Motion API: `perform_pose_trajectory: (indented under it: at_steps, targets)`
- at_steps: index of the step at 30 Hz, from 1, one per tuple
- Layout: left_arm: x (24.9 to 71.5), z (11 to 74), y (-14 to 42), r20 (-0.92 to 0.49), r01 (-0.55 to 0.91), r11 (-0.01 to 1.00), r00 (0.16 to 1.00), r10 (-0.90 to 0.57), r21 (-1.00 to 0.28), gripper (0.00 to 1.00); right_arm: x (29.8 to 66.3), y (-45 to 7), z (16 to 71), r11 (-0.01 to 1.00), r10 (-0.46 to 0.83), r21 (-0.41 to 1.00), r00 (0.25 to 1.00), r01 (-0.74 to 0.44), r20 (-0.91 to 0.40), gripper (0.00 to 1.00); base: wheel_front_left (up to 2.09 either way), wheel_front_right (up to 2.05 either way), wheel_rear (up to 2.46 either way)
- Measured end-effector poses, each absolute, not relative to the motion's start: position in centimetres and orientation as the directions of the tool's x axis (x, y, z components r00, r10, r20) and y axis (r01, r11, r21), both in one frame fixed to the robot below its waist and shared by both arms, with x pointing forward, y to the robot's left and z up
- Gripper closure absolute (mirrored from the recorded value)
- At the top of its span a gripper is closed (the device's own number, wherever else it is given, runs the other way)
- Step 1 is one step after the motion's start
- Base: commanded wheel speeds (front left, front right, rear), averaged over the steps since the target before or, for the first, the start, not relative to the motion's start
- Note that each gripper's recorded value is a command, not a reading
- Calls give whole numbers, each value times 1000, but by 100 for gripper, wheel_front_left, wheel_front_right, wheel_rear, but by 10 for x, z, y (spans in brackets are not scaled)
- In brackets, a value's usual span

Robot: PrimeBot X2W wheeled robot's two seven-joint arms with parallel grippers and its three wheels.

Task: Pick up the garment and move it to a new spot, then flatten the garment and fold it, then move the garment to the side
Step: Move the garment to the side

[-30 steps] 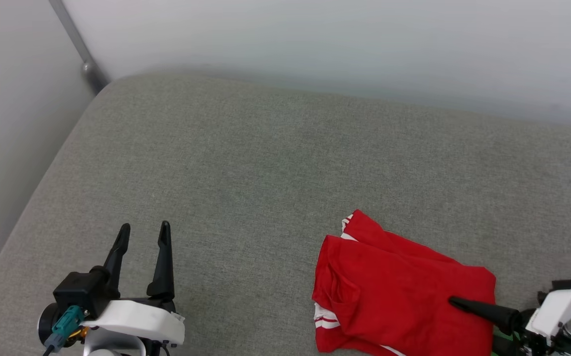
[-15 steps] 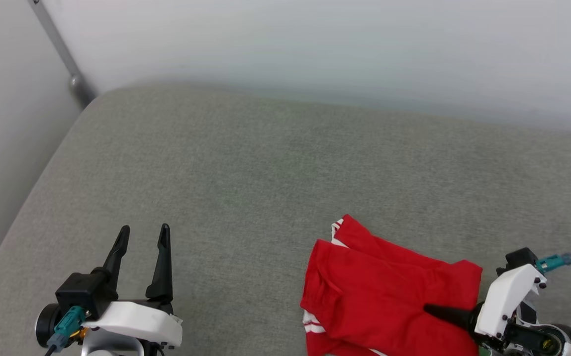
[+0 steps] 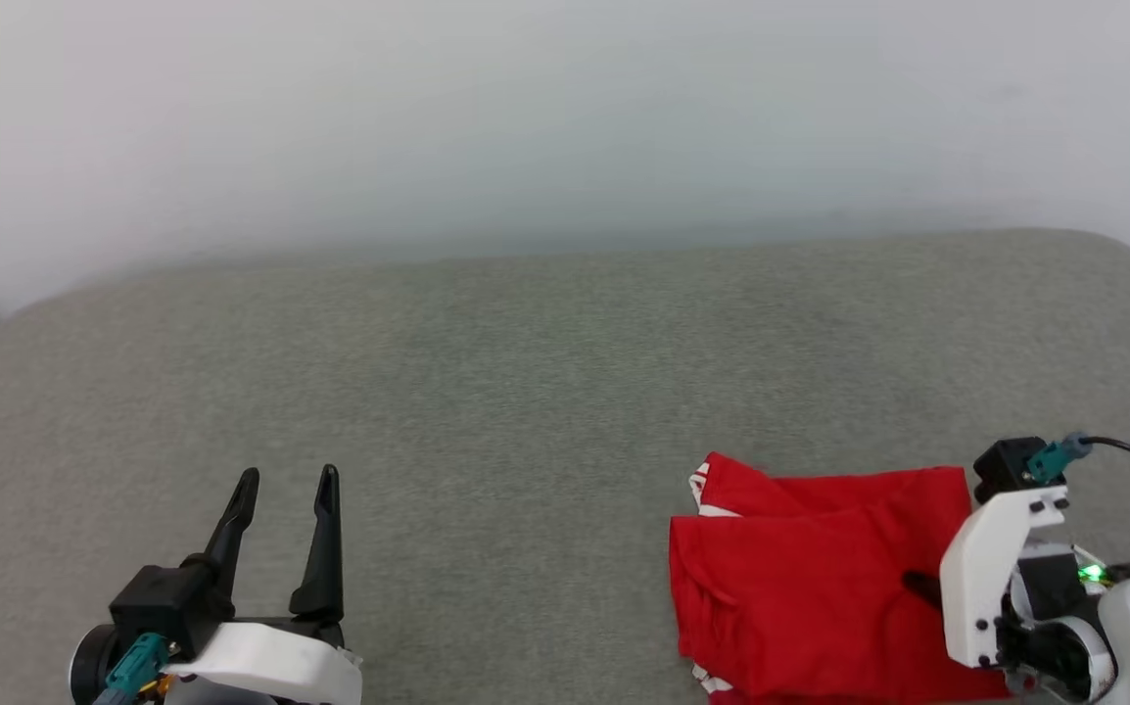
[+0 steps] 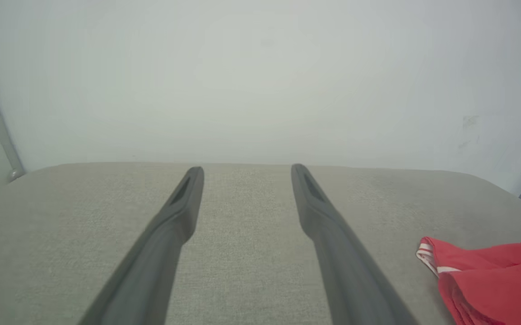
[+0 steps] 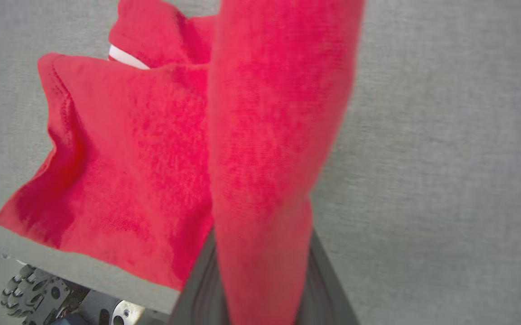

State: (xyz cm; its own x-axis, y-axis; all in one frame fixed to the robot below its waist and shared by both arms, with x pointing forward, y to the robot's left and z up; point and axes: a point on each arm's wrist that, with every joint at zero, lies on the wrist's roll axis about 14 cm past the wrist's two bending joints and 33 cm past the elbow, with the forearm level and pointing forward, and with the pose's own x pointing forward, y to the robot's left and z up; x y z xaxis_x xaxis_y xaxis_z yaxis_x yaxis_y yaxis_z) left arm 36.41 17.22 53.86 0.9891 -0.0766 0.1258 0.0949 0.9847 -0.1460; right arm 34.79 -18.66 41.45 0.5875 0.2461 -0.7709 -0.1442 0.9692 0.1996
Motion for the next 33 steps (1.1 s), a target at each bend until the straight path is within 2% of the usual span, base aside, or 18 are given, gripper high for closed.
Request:
perform_pose_trajectory:
  at_steps: [5, 11, 20, 33]
  targets:
    - [385, 546, 134, 146, 205, 967, 972, -183, -149, 0, 340, -238, 425, 995, 99, 63, 631, -79, -770, 100, 0, 0, 0]
    - [422, 561, 73, 192, 380, 917, 915, -354, -122, 0, 336, -317, 444, 994, -97, -43, 680, 96, -727, 100, 0, 0, 0]
    - [490, 538, 15, 166, 537, 836, 840, -517, -113, 0, 345, -406, 441, 937, -324, -140, 647, 320, -690, 100, 0, 0, 0]
    - [551, 467, -10, 90, 612, 779, 791, -606, -138, 0, 402, -492, 439, 825, -563, -345, 616, 446, -550, 100, 0, 0, 0]
